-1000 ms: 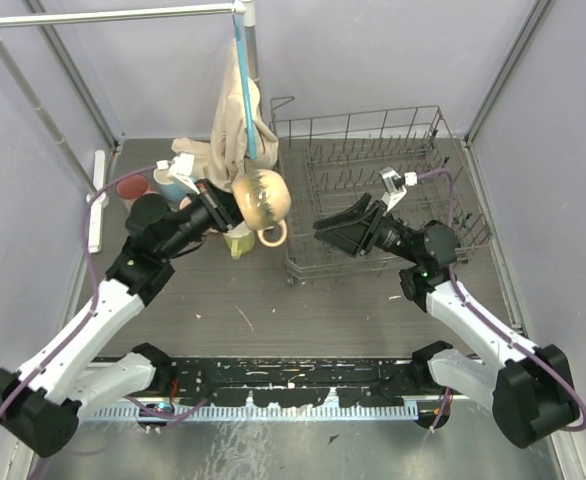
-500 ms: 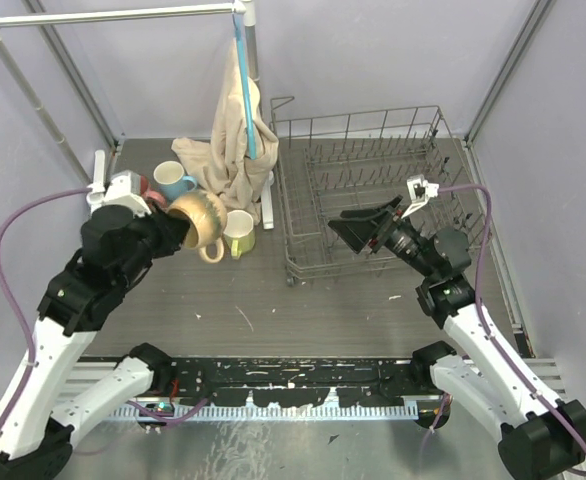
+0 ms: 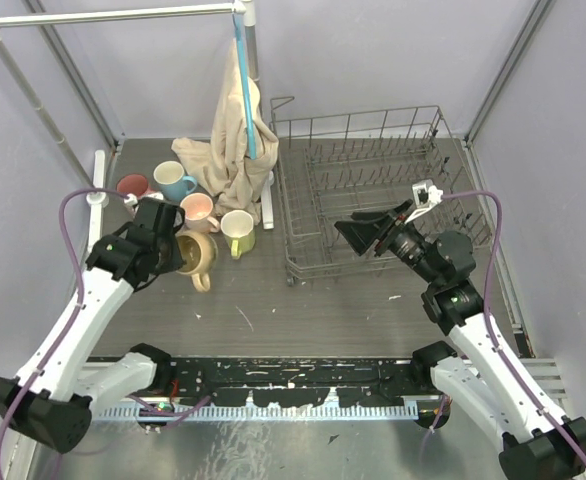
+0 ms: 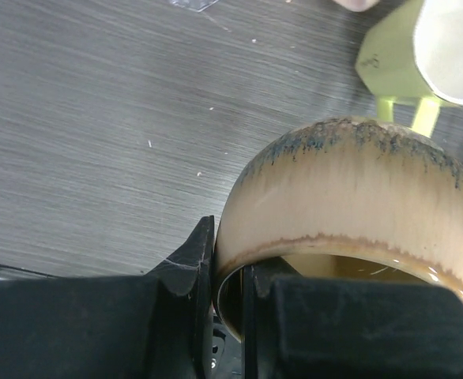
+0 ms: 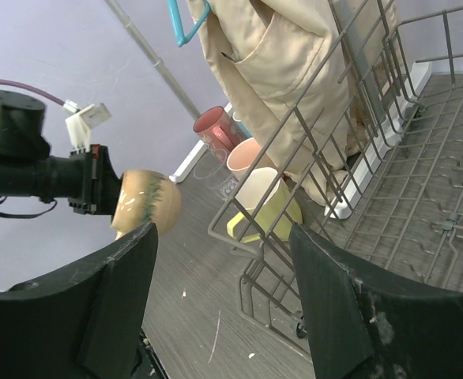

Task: Unload the cups from the dish rack
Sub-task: Place the cup at the center of the board.

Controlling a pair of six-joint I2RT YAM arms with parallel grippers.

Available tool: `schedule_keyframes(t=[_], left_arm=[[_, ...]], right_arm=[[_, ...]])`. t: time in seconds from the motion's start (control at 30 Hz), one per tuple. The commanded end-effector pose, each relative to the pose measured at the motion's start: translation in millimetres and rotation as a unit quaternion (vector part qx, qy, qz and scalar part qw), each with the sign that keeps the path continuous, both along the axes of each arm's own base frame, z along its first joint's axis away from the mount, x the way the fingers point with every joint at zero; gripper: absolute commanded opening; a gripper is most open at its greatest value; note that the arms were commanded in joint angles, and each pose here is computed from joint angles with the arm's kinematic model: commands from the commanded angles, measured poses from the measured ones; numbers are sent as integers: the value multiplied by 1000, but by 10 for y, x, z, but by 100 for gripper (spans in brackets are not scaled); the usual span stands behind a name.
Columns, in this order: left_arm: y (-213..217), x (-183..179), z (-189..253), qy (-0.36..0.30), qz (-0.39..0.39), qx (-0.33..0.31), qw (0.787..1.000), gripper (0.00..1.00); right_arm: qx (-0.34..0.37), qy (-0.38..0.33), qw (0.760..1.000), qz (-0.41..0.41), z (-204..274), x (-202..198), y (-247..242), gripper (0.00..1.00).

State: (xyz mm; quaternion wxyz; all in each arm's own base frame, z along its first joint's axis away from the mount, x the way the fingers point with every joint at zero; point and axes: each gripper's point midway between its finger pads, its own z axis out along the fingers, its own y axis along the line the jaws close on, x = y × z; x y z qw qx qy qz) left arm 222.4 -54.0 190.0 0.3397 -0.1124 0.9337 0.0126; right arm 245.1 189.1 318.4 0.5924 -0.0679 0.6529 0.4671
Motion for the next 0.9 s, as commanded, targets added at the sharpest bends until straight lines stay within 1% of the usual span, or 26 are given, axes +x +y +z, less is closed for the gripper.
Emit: schedule_keyframes(t=[0.0, 0.13, 0.27, 0.43, 0.53, 0.6, 0.67, 0.8, 0.83, 0.87], left_arm=[[-1, 258, -35, -2, 15, -40, 999, 0], [118, 393, -170, 38, 26, -23, 999, 0], [83, 498, -325, 73, 22, -33, 997, 0], [95, 611, -576, 114, 23, -15, 993, 0], [60, 654, -699, 132, 19, -18, 991, 0], [85, 675, -777, 146, 19, -8, 989, 0], [128, 695, -842, 159, 25, 2, 987, 0], [122, 705, -941, 184, 23, 4, 983, 0], [135, 710, -971, 191, 23, 10, 981, 0], [158, 710, -982, 196, 24, 18, 980, 0]], right_arm=[[5, -51, 999, -15, 293, -38, -68, 73], [-1, -53, 998, -21, 305, -23, -85, 74], [-9, -50, 998, -32, 299, 26, -103, 74], [-13, -41, 998, -46, 235, 99, -126, 76], [-17, -35, 998, -47, 178, 122, -123, 80], [-19, -34, 998, -46, 157, 126, -119, 82], [-23, -36, 998, -46, 151, 132, -116, 88], [-27, -38, 998, -45, 157, 139, -111, 92], [-28, -39, 998, -45, 160, 146, -112, 98], [-29, -39, 998, -45, 162, 147, -109, 100]])
